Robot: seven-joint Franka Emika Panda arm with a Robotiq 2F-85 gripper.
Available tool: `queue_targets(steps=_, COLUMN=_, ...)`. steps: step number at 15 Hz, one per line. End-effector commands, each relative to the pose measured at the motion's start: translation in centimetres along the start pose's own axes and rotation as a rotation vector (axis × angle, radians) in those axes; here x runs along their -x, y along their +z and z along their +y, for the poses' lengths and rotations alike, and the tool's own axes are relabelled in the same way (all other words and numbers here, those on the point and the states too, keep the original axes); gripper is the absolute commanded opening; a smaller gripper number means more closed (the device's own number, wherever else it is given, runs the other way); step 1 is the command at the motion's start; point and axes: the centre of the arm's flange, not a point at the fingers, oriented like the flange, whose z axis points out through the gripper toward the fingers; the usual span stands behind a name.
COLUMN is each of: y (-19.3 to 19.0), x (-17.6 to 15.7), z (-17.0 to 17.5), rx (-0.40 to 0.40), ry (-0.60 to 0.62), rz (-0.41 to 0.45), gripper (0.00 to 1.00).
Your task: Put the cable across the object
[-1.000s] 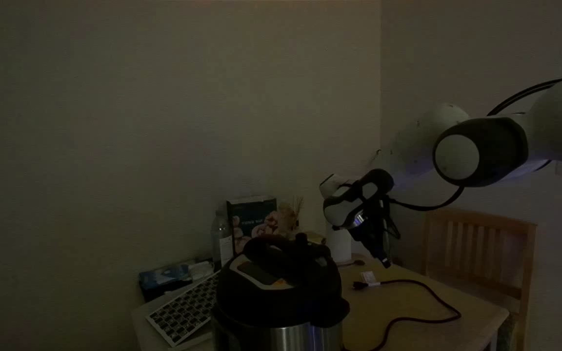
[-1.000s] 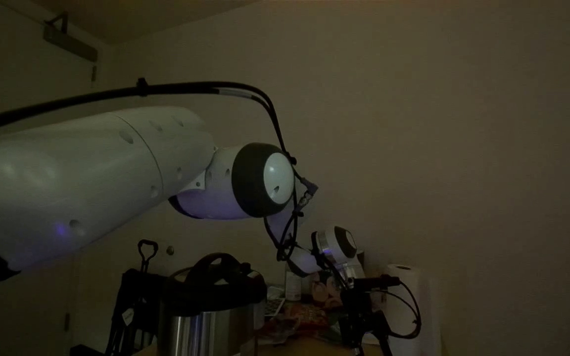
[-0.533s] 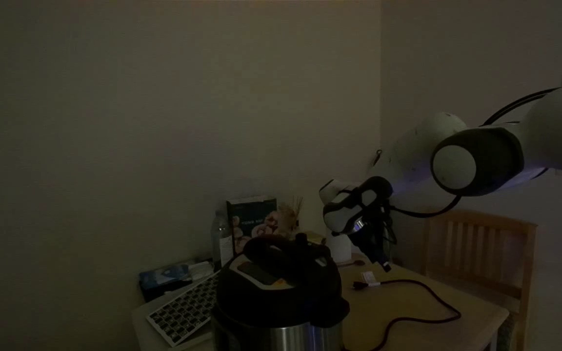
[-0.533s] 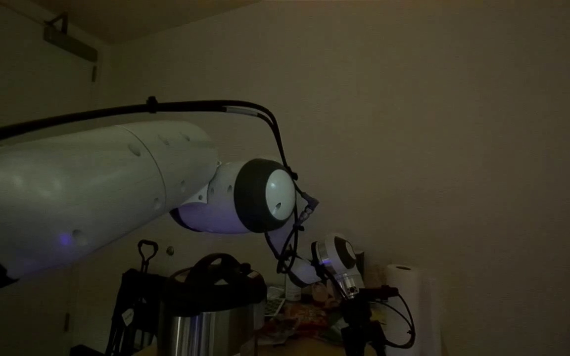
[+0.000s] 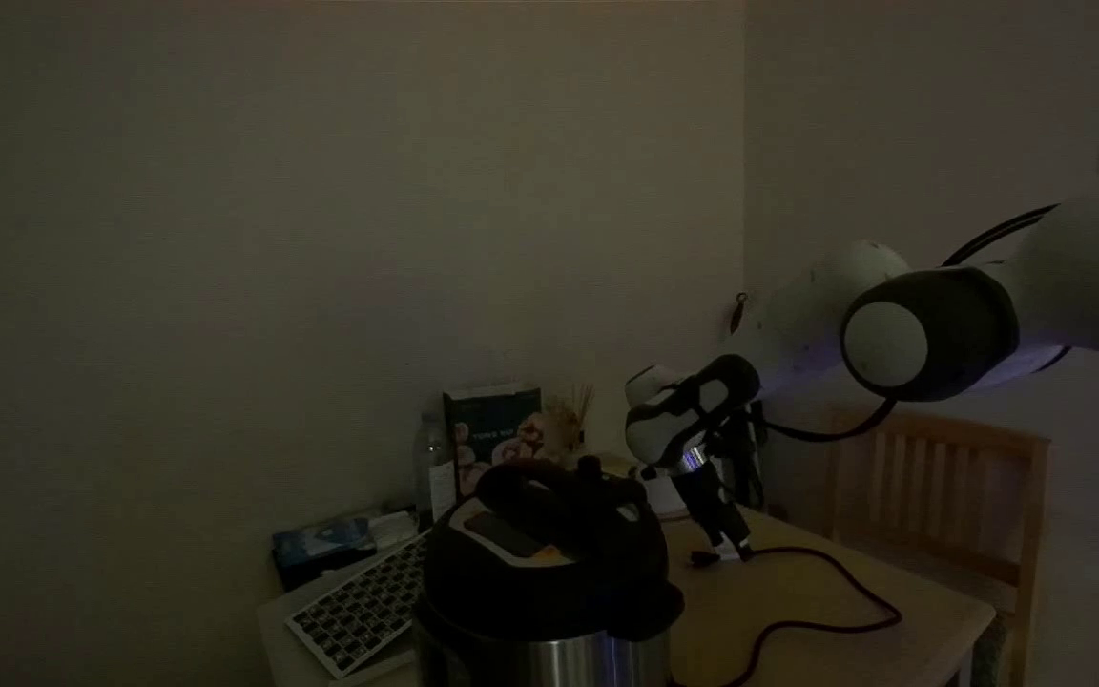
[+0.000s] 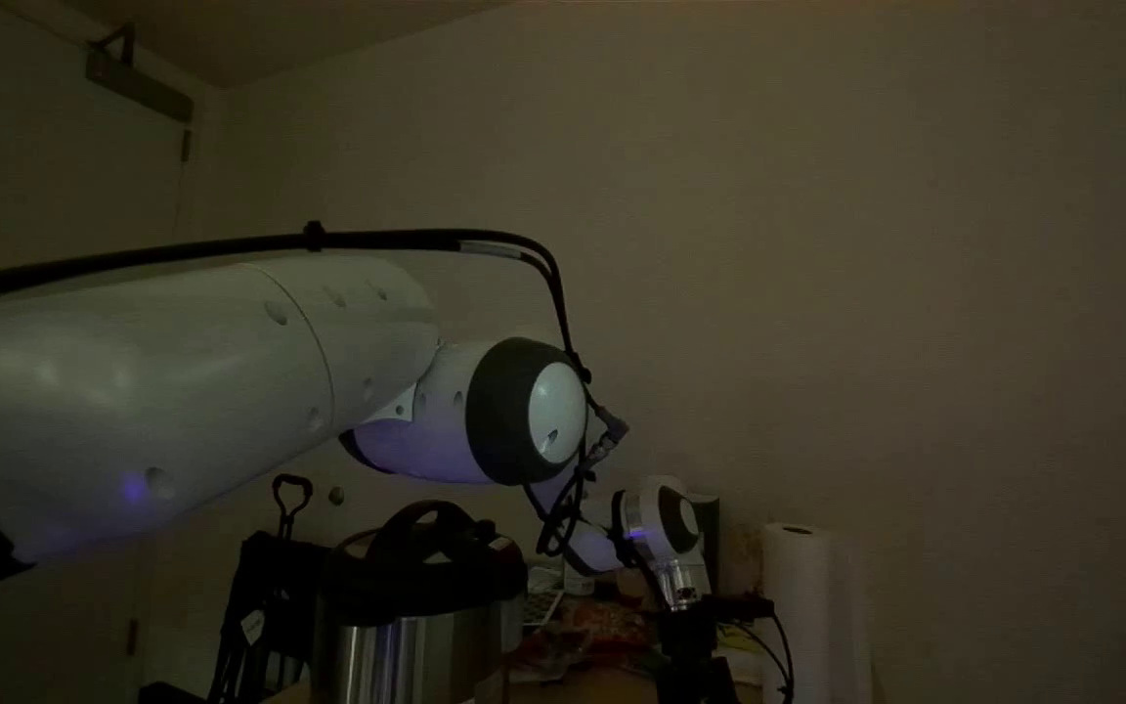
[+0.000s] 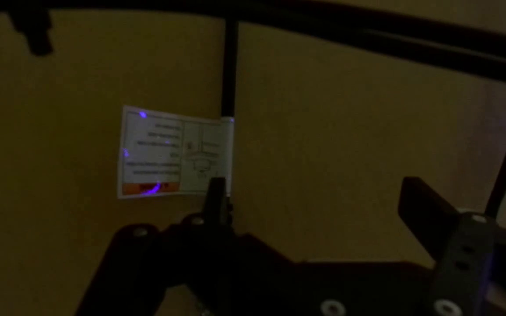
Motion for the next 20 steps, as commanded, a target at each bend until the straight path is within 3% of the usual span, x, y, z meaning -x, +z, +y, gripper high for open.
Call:
queue_targets(steps=1, y=1.4, x=0.4, z=1.4, rx=-0.048, ry=-0.053, rz=0.117, gripper=1.00)
queue_targets(steps=4, y=2.5, x=1.1, z=2.1, rx=-0.045, ry=-0.067, rz=0.168, gripper=1.00)
queue_targets(steps=5, y=2.8, x=1.3, z=2.3, rx=-0.049, ry=-0.070, rz=0.181, gripper=0.75)
queue_targets(steps=8, y=3.5, x=2.0, z=2.8, rx=-0.045, ry=-0.077, rz=0.228, gripper=0.66)
queue_targets(steps=10, y=3.2, x=2.3, z=2.5, rx=-0.007, ry=-0.050, rz=0.198, gripper=0.91)
queue_targets(steps=11, y=2.9, x=2.3, z=2.3, rx=0.022, ry=-0.055, rz=0.177, gripper=0.94)
queue_targets(steps=12, y=3.1, x=2.0, z=1.9, rx=-0.018, ry=-0.048, rz=0.188, gripper=0.98)
queue_targets(steps=13, y=3.0, x=1.9, z=2.0, rx=-0.015, ry=-0.048, rz=0.187, gripper=0.85)
queue_targets(steps=15, y=3.0, x=1.8, z=1.9, rx=-0.017, ry=-0.050, rz=0.187, gripper=1.00)
queue_targets(steps=20, y=1.6, x=2.0, z=2.7, rx=0.004, ry=-0.045, rz=0.177, gripper=1.00)
